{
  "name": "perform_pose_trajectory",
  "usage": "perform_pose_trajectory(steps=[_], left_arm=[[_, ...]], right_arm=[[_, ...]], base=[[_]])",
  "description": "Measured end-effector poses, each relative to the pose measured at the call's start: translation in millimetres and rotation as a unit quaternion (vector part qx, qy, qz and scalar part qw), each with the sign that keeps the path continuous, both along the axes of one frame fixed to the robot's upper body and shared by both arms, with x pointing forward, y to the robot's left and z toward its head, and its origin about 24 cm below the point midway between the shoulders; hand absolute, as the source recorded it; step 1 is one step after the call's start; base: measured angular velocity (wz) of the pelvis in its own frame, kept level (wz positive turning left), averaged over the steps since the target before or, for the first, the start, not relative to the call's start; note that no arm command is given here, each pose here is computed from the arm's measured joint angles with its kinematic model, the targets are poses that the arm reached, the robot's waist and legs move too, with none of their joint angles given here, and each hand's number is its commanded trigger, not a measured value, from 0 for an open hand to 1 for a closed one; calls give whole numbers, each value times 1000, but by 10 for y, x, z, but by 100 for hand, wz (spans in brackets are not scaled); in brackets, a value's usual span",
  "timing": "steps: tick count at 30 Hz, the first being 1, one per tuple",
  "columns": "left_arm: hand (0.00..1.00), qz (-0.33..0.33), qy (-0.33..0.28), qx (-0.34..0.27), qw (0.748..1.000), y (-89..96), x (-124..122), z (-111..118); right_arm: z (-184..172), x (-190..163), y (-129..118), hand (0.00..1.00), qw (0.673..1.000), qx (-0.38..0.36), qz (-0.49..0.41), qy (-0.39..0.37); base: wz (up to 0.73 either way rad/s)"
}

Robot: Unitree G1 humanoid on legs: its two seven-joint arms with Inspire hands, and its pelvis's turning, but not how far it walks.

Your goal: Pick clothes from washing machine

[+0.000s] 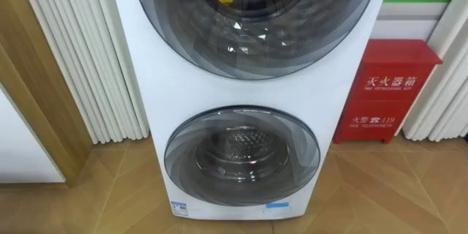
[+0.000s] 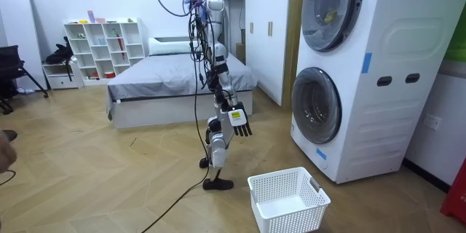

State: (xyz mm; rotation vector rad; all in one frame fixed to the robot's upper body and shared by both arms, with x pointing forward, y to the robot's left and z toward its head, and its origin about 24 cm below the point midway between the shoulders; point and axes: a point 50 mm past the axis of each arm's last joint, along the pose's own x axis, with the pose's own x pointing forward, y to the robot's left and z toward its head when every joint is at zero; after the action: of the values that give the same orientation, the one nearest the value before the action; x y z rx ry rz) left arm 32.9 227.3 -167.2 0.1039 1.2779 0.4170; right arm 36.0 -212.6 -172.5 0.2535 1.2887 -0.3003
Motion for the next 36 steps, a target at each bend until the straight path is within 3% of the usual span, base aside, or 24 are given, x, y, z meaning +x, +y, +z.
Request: perform_pose_trajectory(steps=[21, 24, 27, 29, 32, 36], left_arm=[[0, -11, 3, 9, 1000, -4, -3, 1], [0, -14, 0, 6, 1000, -2, 23, 3], [0, -24, -5, 5, 1000, 30, 64, 12], [0, -32, -3, 13, 999, 100, 69, 28], [0, -41, -7, 20, 999, 165, 117, 49], [0, -56, 9, 34, 998, 237, 70, 66]], right_arm=[[-1, -4, 3, 0, 999, 13, -31, -2], [22, 122, -22, 0, 999, 10, -30, -21], [160, 511, -134, 0, 995, -7, -35, -89], [454, 1151, -235, 0, 978, -33, -24, -203], [917, 1809, -387, 0, 945, -67, -19, -320], [1346, 2240, -489, 0, 910, -99, -41, -401]], base=[[-1], [-4], [-8], [-21], [8], [-2]])
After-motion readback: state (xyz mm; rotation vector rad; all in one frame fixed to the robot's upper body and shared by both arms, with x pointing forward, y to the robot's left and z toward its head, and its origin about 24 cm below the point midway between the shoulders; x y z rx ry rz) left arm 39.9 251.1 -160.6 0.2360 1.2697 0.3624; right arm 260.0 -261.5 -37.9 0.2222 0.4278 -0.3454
